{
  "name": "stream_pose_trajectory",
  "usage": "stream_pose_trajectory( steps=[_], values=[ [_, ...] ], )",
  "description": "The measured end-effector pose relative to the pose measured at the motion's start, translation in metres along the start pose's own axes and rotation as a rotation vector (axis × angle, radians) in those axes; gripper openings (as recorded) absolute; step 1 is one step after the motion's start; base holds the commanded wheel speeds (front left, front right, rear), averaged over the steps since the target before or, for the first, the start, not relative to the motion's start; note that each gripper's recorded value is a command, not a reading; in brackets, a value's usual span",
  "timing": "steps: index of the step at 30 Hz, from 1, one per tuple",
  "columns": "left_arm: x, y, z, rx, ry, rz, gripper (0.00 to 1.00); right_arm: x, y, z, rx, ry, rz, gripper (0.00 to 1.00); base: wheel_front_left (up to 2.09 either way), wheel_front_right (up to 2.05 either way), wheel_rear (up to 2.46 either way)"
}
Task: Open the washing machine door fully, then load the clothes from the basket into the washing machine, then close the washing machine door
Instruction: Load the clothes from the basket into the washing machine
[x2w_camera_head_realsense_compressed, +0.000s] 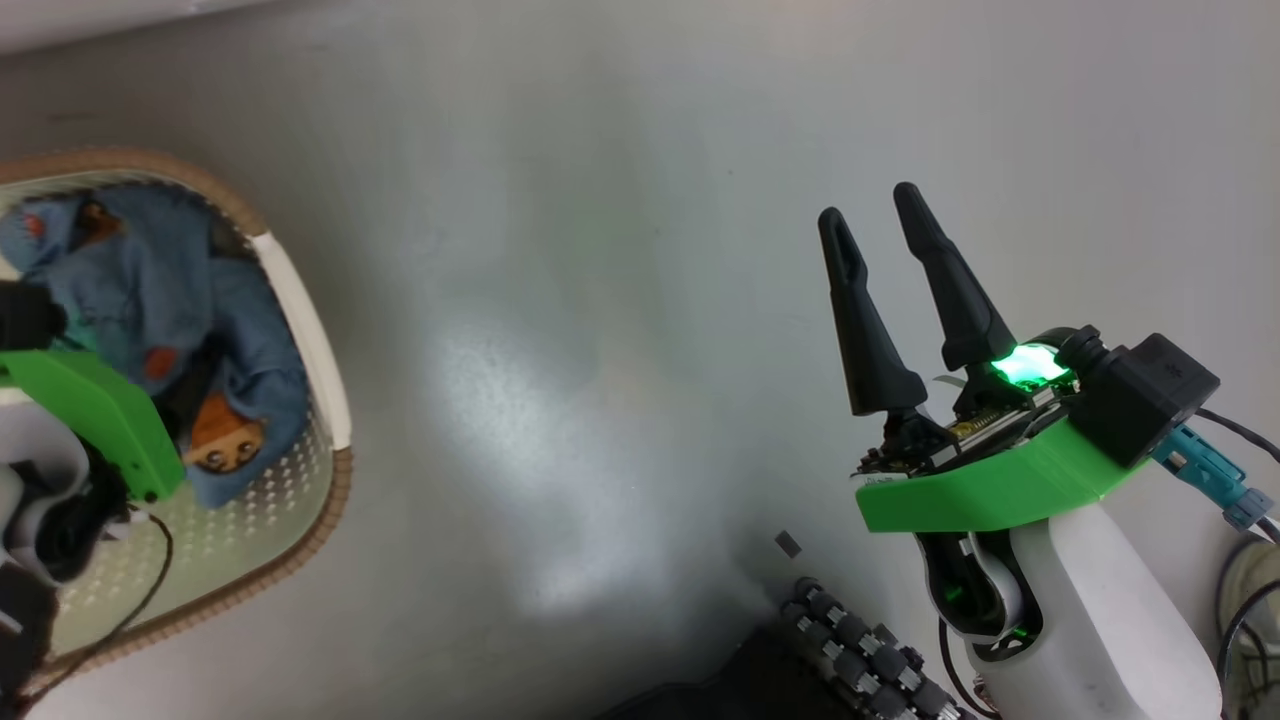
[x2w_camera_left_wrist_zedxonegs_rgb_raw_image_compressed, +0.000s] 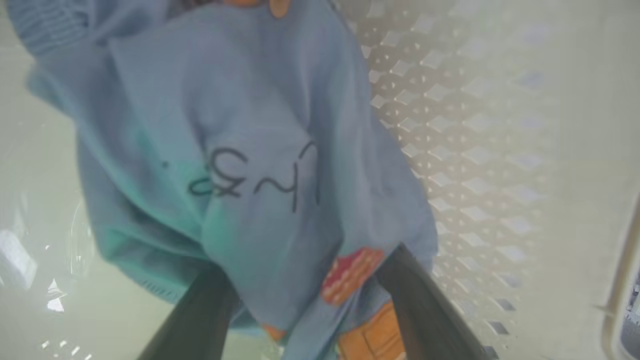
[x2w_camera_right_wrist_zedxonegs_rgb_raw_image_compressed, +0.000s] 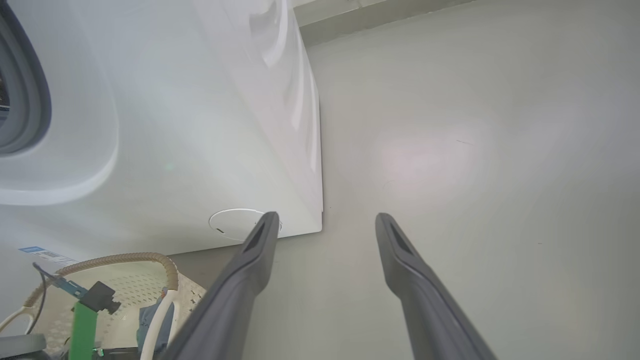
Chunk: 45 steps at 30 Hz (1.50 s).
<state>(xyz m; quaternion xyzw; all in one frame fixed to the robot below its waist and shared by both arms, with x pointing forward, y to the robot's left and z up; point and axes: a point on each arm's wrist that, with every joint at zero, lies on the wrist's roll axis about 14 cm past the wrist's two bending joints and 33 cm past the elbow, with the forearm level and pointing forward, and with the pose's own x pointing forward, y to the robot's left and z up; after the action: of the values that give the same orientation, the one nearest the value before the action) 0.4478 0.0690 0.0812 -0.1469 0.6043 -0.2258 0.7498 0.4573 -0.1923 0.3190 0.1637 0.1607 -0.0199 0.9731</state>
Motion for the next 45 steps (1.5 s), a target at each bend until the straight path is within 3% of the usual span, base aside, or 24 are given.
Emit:
stream_pose_trajectory(
  steps=[10,11,12,29,45],
  values=[
    [0.015,0.005,0.003,0.010,0.034,0.027,1.00,-0.003,-0.007,0.000,-0.012,0.005,-0.020,1.00,0.00,0.00,0.00],
    [0.015,0.005,0.004,0.007,0.033,0.029,0.45,-0.004,-0.007,0.001,-0.007,0.003,-0.020,1.00,0.00,0.00,0.00],
    [0.015,0.004,0.003,0.005,0.035,0.029,0.00,-0.004,-0.006,0.001,-0.007,0.002,-0.020,1.00,0.00,0.00,0.00],
    [-0.014,-0.010,0.023,0.008,-0.085,0.033,0.00,-0.004,0.007,0.019,0.008,-0.043,0.015,1.00,0.00,0.00,0.00],
    [-0.089,-0.041,0.043,0.019,-0.301,0.002,0.00,-0.013,0.033,0.069,-0.003,-0.161,0.081,1.00,0.00,0.00,0.00]
  ],
)
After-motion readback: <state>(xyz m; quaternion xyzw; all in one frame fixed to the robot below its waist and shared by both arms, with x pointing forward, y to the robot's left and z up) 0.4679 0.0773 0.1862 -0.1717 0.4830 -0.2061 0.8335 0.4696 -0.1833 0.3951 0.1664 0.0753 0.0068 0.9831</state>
